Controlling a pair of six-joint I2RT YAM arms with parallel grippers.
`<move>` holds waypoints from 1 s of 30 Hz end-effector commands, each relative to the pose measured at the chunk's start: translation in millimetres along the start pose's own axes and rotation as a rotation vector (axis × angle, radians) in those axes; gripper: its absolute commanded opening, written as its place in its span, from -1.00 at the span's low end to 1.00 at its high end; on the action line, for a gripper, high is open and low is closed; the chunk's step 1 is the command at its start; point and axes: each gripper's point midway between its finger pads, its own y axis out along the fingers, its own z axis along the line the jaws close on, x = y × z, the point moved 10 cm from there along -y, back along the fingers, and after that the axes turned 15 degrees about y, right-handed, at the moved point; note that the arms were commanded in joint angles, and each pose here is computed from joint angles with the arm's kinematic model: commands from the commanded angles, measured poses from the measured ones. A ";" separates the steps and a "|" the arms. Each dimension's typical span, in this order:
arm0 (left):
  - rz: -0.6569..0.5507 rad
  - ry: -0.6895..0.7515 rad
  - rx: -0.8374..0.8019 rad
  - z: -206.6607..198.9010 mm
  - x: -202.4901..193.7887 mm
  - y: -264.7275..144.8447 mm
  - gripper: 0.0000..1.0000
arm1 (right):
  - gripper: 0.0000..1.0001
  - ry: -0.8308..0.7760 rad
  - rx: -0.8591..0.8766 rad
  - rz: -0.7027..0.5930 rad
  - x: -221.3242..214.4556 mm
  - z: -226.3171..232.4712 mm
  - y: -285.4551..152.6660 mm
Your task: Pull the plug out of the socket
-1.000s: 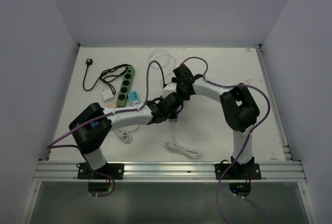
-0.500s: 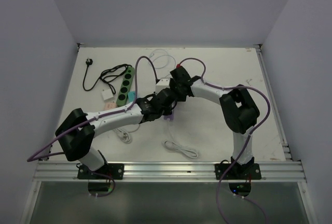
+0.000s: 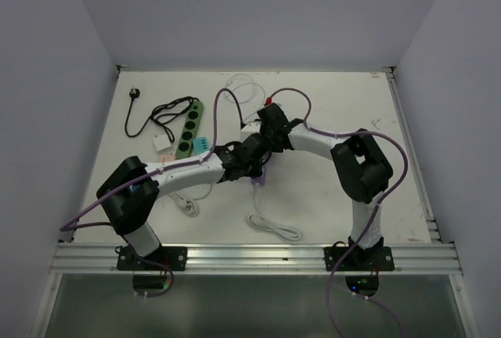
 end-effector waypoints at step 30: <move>-0.081 -0.149 -0.097 12.2 0.8 -21.6 -1.00 | 0.55 0.108 0.087 0.216 -22.6 -41.6 -0.9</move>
